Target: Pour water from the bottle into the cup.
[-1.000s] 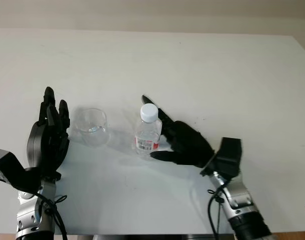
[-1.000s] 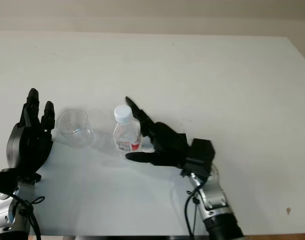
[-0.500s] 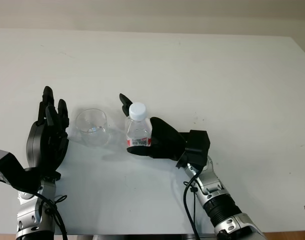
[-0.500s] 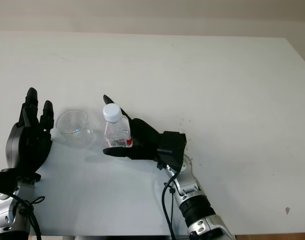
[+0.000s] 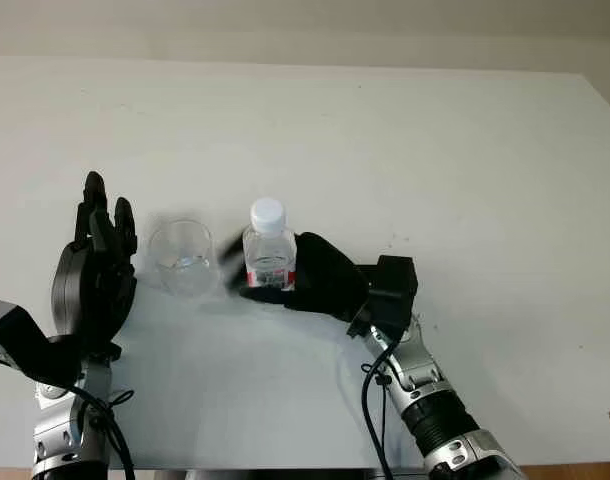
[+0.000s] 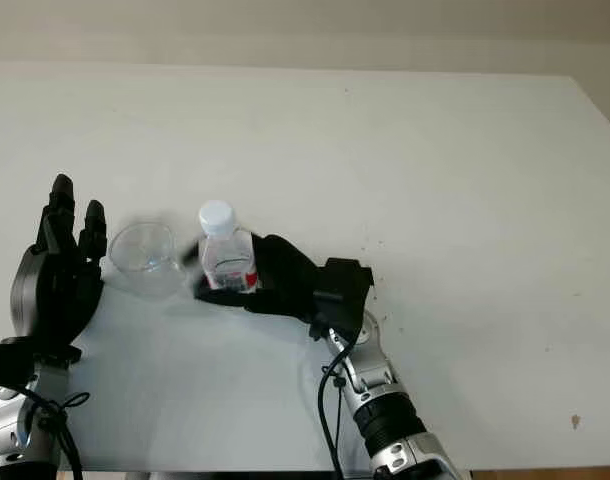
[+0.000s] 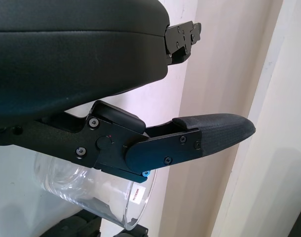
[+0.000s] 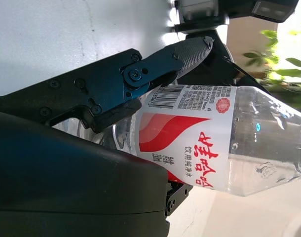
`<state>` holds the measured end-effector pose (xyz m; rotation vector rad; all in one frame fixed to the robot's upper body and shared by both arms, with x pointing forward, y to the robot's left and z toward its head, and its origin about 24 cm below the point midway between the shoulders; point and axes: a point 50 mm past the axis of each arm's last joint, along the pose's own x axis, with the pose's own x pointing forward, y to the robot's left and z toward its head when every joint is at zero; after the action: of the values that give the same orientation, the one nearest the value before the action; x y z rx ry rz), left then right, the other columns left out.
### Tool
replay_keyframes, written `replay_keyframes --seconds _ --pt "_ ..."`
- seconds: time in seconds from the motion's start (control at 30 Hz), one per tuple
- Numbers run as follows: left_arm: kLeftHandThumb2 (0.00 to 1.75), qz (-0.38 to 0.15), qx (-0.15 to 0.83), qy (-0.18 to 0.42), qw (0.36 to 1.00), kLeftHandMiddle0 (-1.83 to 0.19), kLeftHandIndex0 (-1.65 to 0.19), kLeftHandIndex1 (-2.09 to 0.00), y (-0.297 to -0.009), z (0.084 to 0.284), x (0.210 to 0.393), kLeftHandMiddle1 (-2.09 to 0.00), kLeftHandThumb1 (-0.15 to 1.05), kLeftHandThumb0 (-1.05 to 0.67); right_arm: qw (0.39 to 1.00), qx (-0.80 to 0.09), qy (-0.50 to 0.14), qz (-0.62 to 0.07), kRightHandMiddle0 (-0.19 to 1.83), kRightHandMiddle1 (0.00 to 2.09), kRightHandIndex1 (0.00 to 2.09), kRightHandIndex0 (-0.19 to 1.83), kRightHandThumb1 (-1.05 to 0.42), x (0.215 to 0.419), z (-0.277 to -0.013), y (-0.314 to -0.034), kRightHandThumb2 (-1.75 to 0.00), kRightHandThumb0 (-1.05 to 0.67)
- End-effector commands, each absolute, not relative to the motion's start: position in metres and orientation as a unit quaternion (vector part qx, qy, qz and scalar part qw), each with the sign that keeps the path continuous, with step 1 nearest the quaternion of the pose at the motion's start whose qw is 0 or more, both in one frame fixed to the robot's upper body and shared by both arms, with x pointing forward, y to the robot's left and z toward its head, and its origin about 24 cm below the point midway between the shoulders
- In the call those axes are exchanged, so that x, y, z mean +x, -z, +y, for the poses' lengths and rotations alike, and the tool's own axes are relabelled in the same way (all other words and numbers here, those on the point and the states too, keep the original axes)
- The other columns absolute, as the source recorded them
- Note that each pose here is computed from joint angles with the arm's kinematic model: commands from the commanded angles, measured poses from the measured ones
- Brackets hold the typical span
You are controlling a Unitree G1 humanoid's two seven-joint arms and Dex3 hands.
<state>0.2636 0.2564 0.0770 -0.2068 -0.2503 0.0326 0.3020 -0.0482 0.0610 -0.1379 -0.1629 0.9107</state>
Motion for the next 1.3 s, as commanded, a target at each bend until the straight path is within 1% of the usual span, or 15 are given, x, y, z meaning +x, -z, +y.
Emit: replay_keyframes --seconds 0.0,0.07,0.13,0.37,0.47,0.53,0.67,0.83,0.93,0.97,1.0,1.07,1.1,1.17,1.27 --pt "0.63 -0.12 -0.105 -0.018 0.987 0.19 0.19 0.0 -0.074 0.257 0.262 -0.01 1.05 -0.8 0.89 -0.081 -0.445 -0.057 1.65 2.09 2.09 1.73 -1.05 0.298 -0.054 -0.052 -0.19 -0.57" --pt "0.63 -0.12 -0.103 -0.018 0.987 0.19 0.19 0.0 -0.074 0.257 0.262 -0.01 1.05 -0.79 0.885 -0.093 -0.453 -0.055 1.77 2.09 2.09 1.8 -1.05 0.297 -0.055 -0.053 -0.24 -0.54" --pt "0.63 -0.12 -0.102 -0.019 0.987 0.19 0.19 0.0 -0.074 0.257 0.262 -0.01 1.05 -0.79 0.88 -0.1 -0.46 -0.062 1.82 2.09 2.09 1.83 -1.05 0.295 -0.056 -0.053 -0.3 -0.49" --pt "0.63 -0.123 -0.108 -0.018 0.986 0.19 0.19 0.0 -0.075 0.257 0.263 -0.01 1.05 -0.79 0.876 -0.133 -0.455 -0.087 1.83 2.09 2.09 1.83 -1.05 0.294 -0.06 -0.051 -0.42 -0.48" --pt "0.65 -0.124 -0.107 -0.016 0.986 0.19 0.19 0.0 -0.075 0.257 0.263 0.0 1.05 -0.77 0.886 -0.132 -0.436 -0.093 1.83 2.09 2.09 1.83 -1.05 0.295 -0.064 -0.05 -0.46 -0.45" --pt "0.66 -0.124 -0.107 -0.017 0.986 0.19 0.19 0.0 -0.075 0.257 0.263 0.0 1.05 -0.77 0.896 -0.133 -0.412 -0.097 1.83 2.09 2.09 1.83 -1.05 0.299 -0.068 -0.051 -0.49 -0.45" --pt "0.65 -0.125 -0.105 -0.016 0.986 0.19 0.19 0.0 -0.075 0.258 0.265 0.0 1.05 -0.77 0.918 -0.136 -0.354 -0.12 1.83 2.09 2.09 1.83 -1.05 0.318 -0.075 -0.071 -0.53 -0.44" --pt "0.66 -0.128 -0.104 -0.015 0.986 0.19 0.19 0.0 -0.077 0.256 0.268 0.0 1.05 -0.78 0.928 -0.169 -0.283 -0.177 1.83 2.09 2.09 1.83 -1.05 0.352 -0.078 -0.114 -0.58 -0.4" --pt "0.65 -0.13 -0.104 -0.012 0.986 0.19 0.19 0.0 -0.078 0.256 0.269 0.0 1.05 -0.78 0.922 -0.204 -0.259 -0.202 1.83 2.09 2.09 1.83 -1.05 0.37 -0.074 -0.141 -0.6 -0.34" --pt "0.65 -0.13 -0.104 -0.011 0.986 0.19 0.19 0.0 -0.079 0.256 0.269 0.0 1.05 -0.78 0.92 -0.217 -0.251 -0.208 1.79 2.09 2.09 1.83 -1.05 0.377 -0.073 -0.152 -0.59 -0.33" --pt "0.65 -0.131 -0.105 -0.01 0.986 0.19 0.19 0.0 -0.08 0.256 0.269 0.0 1.05 -0.78 0.918 -0.226 -0.246 -0.212 1.5 2.09 2.09 1.64 -1.05 0.382 -0.072 -0.159 -0.53 -0.31" --pt "0.64 -0.132 -0.105 -0.008 0.986 0.19 0.19 0.0 -0.08 0.255 0.27 0.0 1.05 -0.79 0.914 -0.247 -0.237 -0.216 1.23 2.09 2.09 1.45 -1.05 0.39 -0.071 -0.17 -0.49 -0.3" --pt "0.64 -0.133 -0.107 -0.007 0.985 0.19 0.19 0.0 -0.08 0.255 0.27 0.0 1.05 -0.79 0.913 -0.254 -0.234 -0.217 1.08 2.09 2.09 1.32 -1.05 0.393 -0.07 -0.175 -0.46 -0.3" --pt "0.63 -0.133 -0.108 -0.009 0.985 0.19 0.19 0.0 -0.081 0.254 0.271 0.0 1.05 -0.79 0.907 -0.276 -0.225 -0.223 0.94 2.09 2.09 1.2 -1.05 0.398 -0.067 -0.183 -0.42 -0.31" --pt "0.63 -0.133 -0.108 -0.01 0.985 0.19 0.19 0.0 -0.081 0.254 0.27 0.0 1.05 -0.8 0.892 -0.324 -0.213 -0.23 0.87 2.09 2.09 1.14 -1.05 0.402 -0.061 -0.191 -0.39 -0.33"
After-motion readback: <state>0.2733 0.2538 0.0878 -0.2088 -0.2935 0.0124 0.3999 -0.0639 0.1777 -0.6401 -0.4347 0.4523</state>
